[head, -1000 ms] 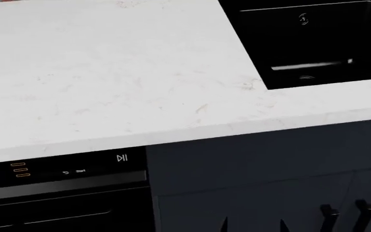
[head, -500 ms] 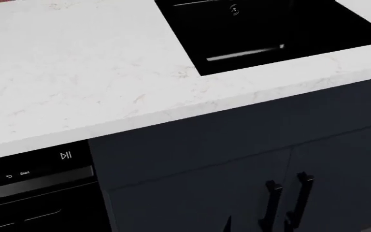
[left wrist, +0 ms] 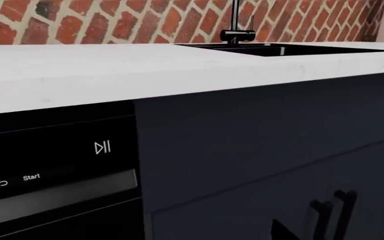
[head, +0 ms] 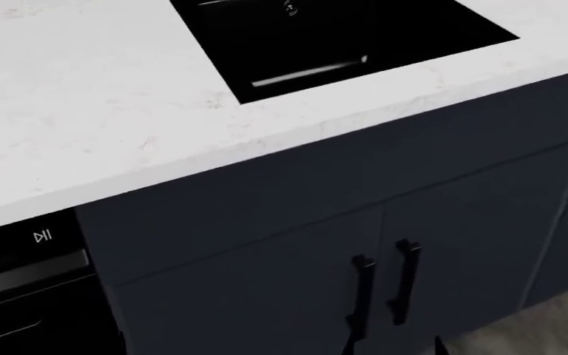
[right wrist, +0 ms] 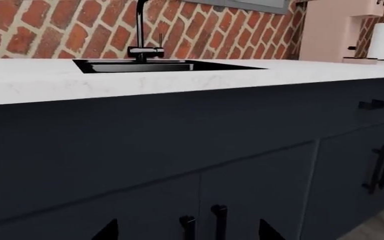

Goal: Navigate to the shelves.

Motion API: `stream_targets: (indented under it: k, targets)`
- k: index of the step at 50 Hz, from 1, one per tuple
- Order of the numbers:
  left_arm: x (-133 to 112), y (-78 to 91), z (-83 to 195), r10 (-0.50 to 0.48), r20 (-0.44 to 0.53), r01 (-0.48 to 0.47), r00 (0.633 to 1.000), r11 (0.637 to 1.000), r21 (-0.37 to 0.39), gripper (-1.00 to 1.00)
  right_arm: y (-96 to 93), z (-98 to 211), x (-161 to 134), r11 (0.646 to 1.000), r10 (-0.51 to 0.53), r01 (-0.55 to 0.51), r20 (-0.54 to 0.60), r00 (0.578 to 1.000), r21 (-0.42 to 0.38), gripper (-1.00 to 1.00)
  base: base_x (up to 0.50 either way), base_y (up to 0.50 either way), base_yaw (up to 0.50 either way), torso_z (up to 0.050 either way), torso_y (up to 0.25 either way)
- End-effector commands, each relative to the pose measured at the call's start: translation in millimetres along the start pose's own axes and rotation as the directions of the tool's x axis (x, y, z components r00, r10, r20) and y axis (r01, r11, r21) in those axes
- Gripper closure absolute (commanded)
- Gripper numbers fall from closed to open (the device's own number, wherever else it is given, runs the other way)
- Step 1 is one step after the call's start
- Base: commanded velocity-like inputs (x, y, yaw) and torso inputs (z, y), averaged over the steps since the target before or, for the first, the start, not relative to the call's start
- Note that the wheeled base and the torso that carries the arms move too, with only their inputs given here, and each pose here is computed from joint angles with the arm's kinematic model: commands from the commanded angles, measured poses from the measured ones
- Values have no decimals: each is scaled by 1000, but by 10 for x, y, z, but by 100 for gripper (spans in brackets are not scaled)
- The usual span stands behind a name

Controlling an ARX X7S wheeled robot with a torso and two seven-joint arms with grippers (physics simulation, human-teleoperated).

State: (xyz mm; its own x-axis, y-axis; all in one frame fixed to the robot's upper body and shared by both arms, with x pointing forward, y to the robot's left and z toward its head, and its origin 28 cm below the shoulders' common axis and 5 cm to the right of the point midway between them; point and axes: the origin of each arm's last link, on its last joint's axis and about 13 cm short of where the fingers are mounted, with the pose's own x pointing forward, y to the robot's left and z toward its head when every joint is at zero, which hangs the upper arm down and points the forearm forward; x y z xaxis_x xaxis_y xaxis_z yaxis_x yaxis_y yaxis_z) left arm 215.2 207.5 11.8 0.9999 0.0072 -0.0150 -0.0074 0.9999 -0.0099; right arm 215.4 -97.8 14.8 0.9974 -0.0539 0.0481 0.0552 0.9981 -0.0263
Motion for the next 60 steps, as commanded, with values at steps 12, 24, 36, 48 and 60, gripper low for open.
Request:
stream_targets:
  k: [12, 24, 36, 48, 60]
  targets:
    - [2, 9, -1, 1, 0, -1, 1000, 1000, 1, -100, 4, 4, 2, 1000, 2, -2, -5, 1000, 12, -100, -69, 36, -385, 0, 0]
    - [5, 14, -3, 1, 3, -1, 1000, 1000, 1, -100, 11, -3, 6, 1000, 4, -4, -3, 1000, 11, -100, -63, 37, -421, 0, 0]
    - [2, 19, -4, 1, 4, -1, 1000, 1000, 0, -100, 8, 0, 10, 1000, 2, -2, -9, 1000, 17, -100, -58, 40, -431, 0, 0]
    - [-3, 22, 0, 0, 5, 0, 1000, 1000, -2, -100, 13, 2, 8, 1000, -1, 1, -12, 1000, 13, -100, -56, 44, -431, 0, 0]
    - [1, 26, 1, 2, 5, -2, 1000, 1000, -2, -100, 15, 1, 12, 1000, -1, 1, -12, 1000, 14, -100, -53, 47, -431, 0, 0]
